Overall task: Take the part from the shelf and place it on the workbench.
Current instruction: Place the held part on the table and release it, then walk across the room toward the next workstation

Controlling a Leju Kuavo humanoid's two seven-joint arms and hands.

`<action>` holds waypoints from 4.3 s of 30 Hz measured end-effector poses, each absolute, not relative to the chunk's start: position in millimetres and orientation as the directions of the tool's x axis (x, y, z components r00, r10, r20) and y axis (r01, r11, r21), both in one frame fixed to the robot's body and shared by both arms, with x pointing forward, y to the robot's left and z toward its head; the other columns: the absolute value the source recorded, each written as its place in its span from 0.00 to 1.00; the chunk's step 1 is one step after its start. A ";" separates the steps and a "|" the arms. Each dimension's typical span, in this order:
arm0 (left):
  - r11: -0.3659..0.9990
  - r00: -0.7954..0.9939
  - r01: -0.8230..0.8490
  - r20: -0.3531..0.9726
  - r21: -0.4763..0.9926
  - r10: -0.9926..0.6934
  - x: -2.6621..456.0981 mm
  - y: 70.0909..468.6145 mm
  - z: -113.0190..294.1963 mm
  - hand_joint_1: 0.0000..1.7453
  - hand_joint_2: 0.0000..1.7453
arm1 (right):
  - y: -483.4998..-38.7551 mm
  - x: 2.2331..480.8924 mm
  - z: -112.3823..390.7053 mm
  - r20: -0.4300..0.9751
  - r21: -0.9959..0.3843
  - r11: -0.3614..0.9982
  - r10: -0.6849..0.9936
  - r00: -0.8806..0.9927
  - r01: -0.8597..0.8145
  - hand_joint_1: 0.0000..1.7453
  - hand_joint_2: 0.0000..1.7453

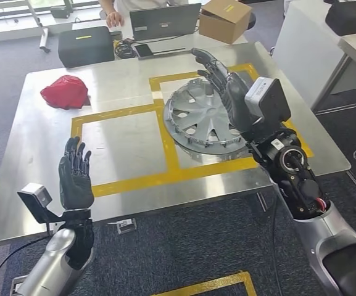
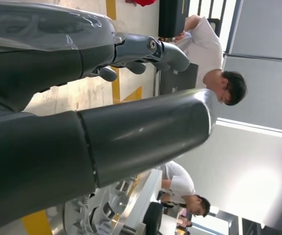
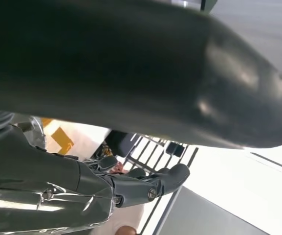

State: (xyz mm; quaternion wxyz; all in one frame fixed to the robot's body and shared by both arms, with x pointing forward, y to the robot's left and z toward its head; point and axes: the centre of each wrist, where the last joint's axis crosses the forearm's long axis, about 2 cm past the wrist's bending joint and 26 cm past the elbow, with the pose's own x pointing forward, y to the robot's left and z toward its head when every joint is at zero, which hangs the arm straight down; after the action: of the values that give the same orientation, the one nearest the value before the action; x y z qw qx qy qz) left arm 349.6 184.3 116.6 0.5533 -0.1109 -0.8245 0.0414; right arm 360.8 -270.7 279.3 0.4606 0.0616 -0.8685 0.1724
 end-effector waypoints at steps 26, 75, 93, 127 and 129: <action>0.969 -0.374 0.141 0.896 -0.201 0.240 349.5 183.4 119.9 0.00 0.00 | -271.1 360.4 278.5 0.822 -0.239 0.934 0.050 -0.567 -0.265 0.00 0.00; 0.975 -0.383 0.100 0.897 -0.196 0.220 341.0 192.7 129.2 0.00 0.00 | -263.3 360.3 287.5 0.819 -0.244 0.921 0.029 -0.573 -0.303 0.00 0.00; 0.977 -0.376 0.090 0.901 -0.195 0.215 337.0 195.5 127.6 0.00 0.00 | -263.5 358.9 285.2 0.822 -0.240 0.922 0.026 -0.569 -0.305 0.00 0.00; 0.978 -0.376 0.091 0.903 -0.189 0.209 334.7 200.7 131.9 0.00 0.00 | -263.6 357.3 288.6 0.822 -0.241 0.922 0.029 -0.568 -0.302 0.00 0.00; 0.978 -0.377 0.092 0.902 -0.188 0.209 335.3 201.1 132.4 0.00 0.00 | -263.8 357.3 288.7 0.822 -0.244 0.922 0.033 -0.569 -0.299 0.00 0.00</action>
State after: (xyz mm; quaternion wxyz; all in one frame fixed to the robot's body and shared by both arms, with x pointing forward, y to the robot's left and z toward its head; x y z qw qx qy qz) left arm 335.3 201.1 132.4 0.5506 -0.0906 -0.8281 0.0531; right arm 357.3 -263.8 288.7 0.4579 0.0770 -0.8669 0.1813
